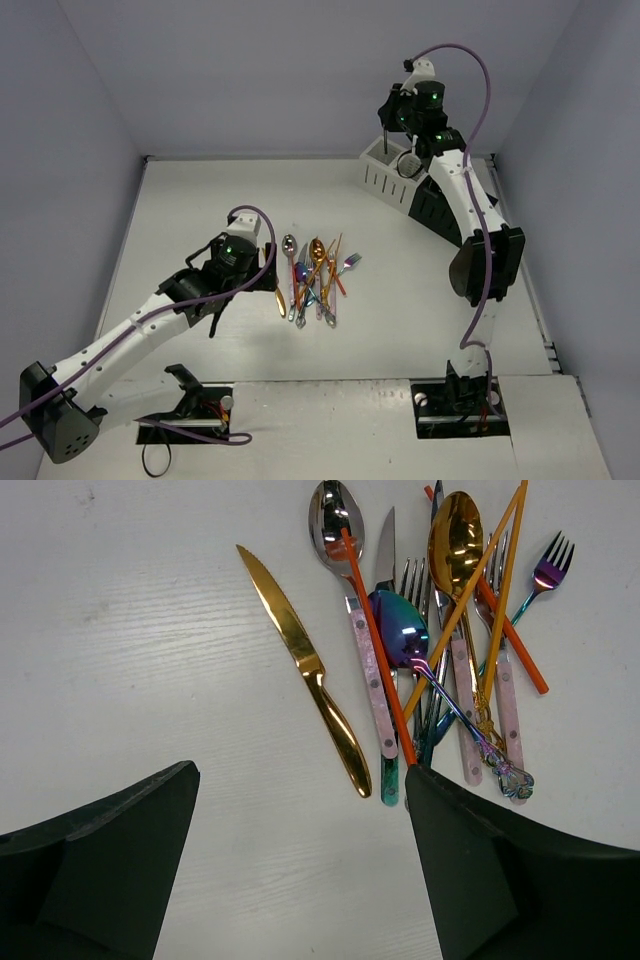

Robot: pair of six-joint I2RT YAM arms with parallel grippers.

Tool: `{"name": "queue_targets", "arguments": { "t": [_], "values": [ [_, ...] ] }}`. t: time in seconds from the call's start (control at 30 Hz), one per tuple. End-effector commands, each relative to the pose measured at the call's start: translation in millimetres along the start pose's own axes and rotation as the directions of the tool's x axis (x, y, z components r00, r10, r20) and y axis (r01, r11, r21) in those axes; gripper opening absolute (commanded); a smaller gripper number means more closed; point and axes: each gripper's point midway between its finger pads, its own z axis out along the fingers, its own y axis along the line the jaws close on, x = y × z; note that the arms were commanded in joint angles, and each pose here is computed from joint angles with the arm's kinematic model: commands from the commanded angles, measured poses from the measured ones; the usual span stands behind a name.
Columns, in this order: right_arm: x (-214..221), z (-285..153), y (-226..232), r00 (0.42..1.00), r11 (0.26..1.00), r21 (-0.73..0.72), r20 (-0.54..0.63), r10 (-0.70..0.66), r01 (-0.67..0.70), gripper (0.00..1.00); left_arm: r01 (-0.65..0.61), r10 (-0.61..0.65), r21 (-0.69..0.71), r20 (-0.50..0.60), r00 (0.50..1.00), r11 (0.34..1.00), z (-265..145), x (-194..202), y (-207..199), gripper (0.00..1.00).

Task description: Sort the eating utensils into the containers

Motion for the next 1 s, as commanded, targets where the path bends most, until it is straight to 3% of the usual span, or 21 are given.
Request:
{"name": "queue_targets", "arguments": {
  "t": [0.0, 0.6, 0.7, 0.77, 0.97],
  "values": [
    [-67.5, -1.2, 7.0, 0.978, 0.999, -0.028, 0.21, -0.009, 0.016, 0.0, 0.031, -0.03, -0.017, 0.033, 0.999, 0.999, -3.6, -9.0, 3.1, 0.82],
    [26.8, 33.1, -46.2, 0.992, 0.975, 0.191, 0.068, 0.102, -0.114, 0.0, 0.043, -0.043, -0.021, -0.032, 0.999, 0.999, -0.6, -0.8, -0.7, 0.82],
    [36.5, 39.7, -49.6, 0.992, 0.973, 0.196, 0.054, 0.111, -0.119, 0.11, 0.055, -0.056, -0.023, -0.043, 0.998, 0.998, 1.0, 0.8, -2.0, 0.82],
    [41.4, 43.4, -48.8, 0.992, 0.974, 0.191, 0.045, 0.116, -0.122, 0.27, 0.066, -0.067, -0.019, -0.05, 0.997, 0.998, 2.1, 1.5, -4.2, 0.82],
    [16.3, 28.1, -31.6, 0.992, 0.983, 0.148, 0.077, 0.097, -0.108, 0.46, 0.099, -0.1, -0.011, -0.081, 0.992, 0.995, 6.9, 4.5, -11.4, 0.82]
  ]
}}
